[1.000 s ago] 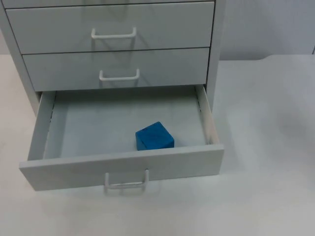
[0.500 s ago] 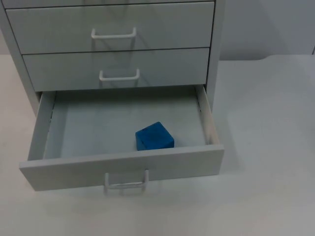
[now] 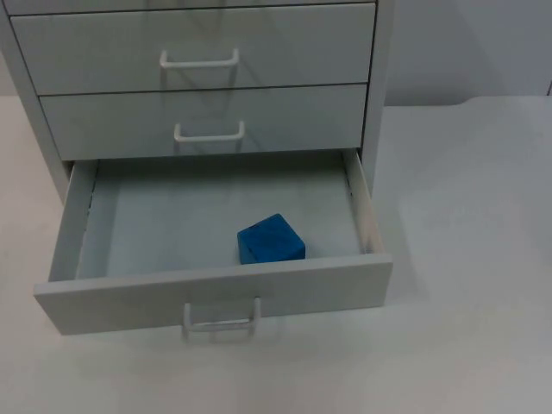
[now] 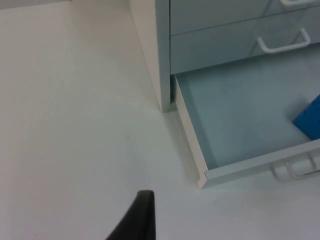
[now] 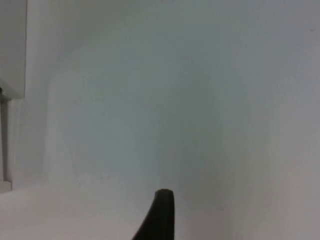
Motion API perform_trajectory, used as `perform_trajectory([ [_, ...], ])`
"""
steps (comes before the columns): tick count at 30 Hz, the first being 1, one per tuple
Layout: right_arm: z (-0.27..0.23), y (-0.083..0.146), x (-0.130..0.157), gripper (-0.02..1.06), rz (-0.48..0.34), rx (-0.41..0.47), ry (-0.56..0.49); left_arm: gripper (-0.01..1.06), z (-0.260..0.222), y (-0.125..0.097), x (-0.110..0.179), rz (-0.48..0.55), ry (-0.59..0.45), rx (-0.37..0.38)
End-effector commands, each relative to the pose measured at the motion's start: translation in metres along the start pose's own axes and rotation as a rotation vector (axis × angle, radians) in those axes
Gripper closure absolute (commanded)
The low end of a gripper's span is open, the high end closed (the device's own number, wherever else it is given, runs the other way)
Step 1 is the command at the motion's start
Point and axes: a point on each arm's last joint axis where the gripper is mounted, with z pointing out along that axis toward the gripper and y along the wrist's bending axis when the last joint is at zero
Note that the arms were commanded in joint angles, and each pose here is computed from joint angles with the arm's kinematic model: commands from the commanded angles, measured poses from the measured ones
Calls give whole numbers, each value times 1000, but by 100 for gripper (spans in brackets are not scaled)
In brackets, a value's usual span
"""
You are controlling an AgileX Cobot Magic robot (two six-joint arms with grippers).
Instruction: Open the drawer with the left hand, place the block into the drawer with the right hand, then close the drawer with the left hand.
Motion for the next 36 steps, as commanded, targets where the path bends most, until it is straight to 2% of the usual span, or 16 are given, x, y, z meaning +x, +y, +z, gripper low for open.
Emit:
perform_trajectory([
  [1,-5,-1,1,26,-17,2,-21,0,0,-2,0,4,-11,16],
  [7,-5,0,-2,26,-23,0,-56,3,2,-4,1,-15,11,42],
  [8,-5,0,-3,26,-23,0,-60,7,3,-5,0,-27,14,59],
  [11,-5,0,-3,26,-22,-2,-65,34,9,-8,-4,-37,20,106],
  [12,-5,0,-3,26,-22,-2,-65,34,9,-8,-4,-37,20,106],
  [17,-5,0,-3,26,-19,-5,-65,95,27,-9,-17,-19,-7,168],
  [18,-5,0,-3,26,-19,-5,-65,95,27,-9,-17,-19,-7,168],
  [19,-5,0,-3,26,-19,-5,-63,106,32,-10,-20,-8,6,190],
  [23,-5,0,-3,26,-23,-4,-60,105,62,-15,-28,-21,84,314],
  [24,-5,0,-3,26,-23,-4,-60,105,62,-15,-28,-21,84,314],
  [25,-5,0,-2,26,-23,-4,-57,105,72,-17,-31,-24,94,370],
  [27,-5,0,-2,26,-23,-4,-57,105,85,-20,-33,7,115,419],
  [33,-5,0,-2,26,-23,-4,-57,105,101,-34,-36,79,119,428],
  [36,-5,0,-2,26,-23,-4,-57,105,112,-56,-33,173,143,405],
])
